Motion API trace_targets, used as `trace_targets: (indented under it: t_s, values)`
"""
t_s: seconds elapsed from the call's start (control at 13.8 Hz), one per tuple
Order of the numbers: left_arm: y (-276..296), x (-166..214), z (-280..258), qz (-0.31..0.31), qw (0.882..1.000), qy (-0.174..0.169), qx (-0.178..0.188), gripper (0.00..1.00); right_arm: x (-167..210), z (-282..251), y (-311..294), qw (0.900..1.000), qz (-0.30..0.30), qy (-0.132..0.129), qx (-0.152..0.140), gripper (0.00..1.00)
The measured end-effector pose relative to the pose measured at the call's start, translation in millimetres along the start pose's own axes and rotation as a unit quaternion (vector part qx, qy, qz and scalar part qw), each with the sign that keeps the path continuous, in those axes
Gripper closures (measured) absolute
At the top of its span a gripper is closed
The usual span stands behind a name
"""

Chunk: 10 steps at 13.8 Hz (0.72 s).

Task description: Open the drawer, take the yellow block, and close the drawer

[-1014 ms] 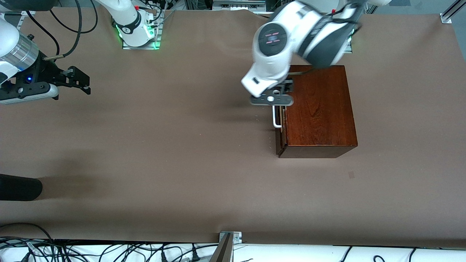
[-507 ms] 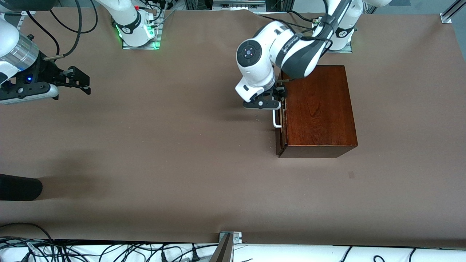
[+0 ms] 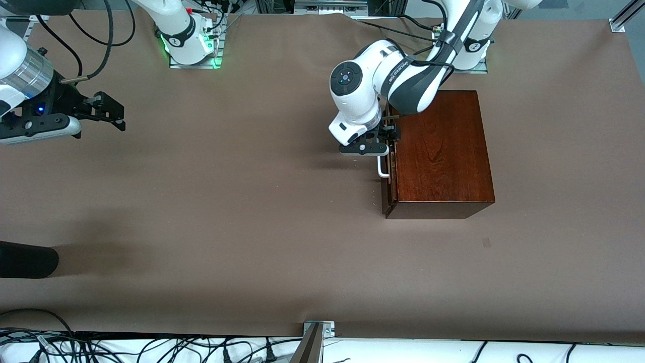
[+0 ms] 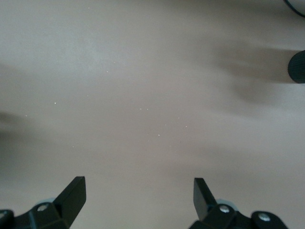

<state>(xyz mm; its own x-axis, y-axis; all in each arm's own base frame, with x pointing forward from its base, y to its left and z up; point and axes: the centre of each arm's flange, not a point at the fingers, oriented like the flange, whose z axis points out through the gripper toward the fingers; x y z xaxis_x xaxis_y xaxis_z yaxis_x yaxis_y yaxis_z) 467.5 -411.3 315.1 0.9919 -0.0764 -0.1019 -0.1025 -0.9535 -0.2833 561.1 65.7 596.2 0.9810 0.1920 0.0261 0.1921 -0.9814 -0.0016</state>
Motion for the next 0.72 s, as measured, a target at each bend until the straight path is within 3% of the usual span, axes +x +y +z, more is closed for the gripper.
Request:
trace_targets:
  t_s: [0.22, 0.72]
  values:
    - [17, -4, 13, -0.002, 1.0, 0.014, -0.014, 0.0, 0, 0, 0, 1.0, 0.0, 0.0, 0.0, 0.0]
    - [35, -15, 32, -0.01, 1.0, 0.014, 0.008, 0.0, 0, 0, 0, 1.0, 0.0, 0.0, 0.0, 0.0]
